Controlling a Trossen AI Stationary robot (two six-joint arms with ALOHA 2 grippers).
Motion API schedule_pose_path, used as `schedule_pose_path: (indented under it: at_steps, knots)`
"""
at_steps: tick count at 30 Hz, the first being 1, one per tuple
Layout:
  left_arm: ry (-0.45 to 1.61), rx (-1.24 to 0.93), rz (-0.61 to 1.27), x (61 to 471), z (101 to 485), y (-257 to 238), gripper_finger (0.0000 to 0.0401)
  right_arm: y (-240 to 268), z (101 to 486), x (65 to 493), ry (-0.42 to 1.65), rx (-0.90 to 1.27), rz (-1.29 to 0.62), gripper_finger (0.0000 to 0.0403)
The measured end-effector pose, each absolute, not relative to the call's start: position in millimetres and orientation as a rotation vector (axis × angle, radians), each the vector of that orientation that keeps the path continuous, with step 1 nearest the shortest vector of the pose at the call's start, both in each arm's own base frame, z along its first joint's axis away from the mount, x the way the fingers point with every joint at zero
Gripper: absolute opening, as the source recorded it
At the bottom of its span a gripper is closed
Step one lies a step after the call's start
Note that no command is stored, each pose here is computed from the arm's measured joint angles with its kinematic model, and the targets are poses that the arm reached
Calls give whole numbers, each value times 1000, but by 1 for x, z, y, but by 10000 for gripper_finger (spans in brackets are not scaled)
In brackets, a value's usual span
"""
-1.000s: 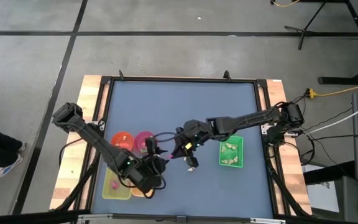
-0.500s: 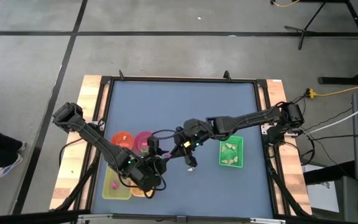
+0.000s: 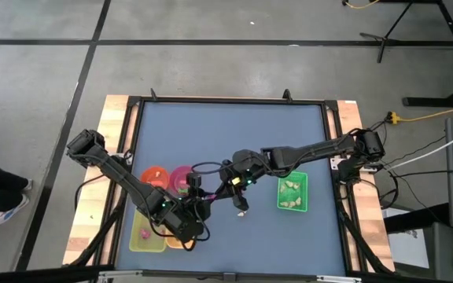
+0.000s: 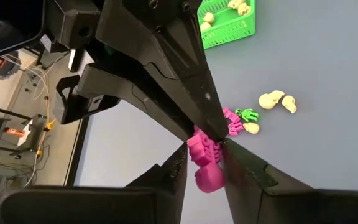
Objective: Sort Halloween decoration
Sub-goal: Put the pink skeleton toy into the light yellow bin
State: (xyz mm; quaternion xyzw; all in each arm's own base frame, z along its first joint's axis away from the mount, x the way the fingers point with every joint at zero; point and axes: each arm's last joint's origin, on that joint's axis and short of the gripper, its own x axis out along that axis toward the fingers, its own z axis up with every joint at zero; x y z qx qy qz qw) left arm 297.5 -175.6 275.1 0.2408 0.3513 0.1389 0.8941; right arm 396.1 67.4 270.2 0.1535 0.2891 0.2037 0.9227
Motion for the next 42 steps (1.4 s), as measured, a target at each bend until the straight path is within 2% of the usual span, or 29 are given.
schedule_pose_path:
  at_steps: [14, 26, 29, 36, 42]
  knots:
    - [729, 500, 288, 297, 275, -176, 43, 67, 270, 396, 592, 310, 402, 24]
    - [729, 499, 289, 298, 275, -176, 39, 67, 270, 396, 591, 307, 402, 28]
    - [729, 499, 289, 298, 275, -176, 39, 67, 270, 396, 590, 306, 402, 49]
    - [727, 496, 290, 298, 275, -176, 39, 67, 270, 396, 589, 306, 400, 130]
    - [726, 492, 290, 298, 275, -176, 39, 67, 270, 396, 595, 306, 399, 161]
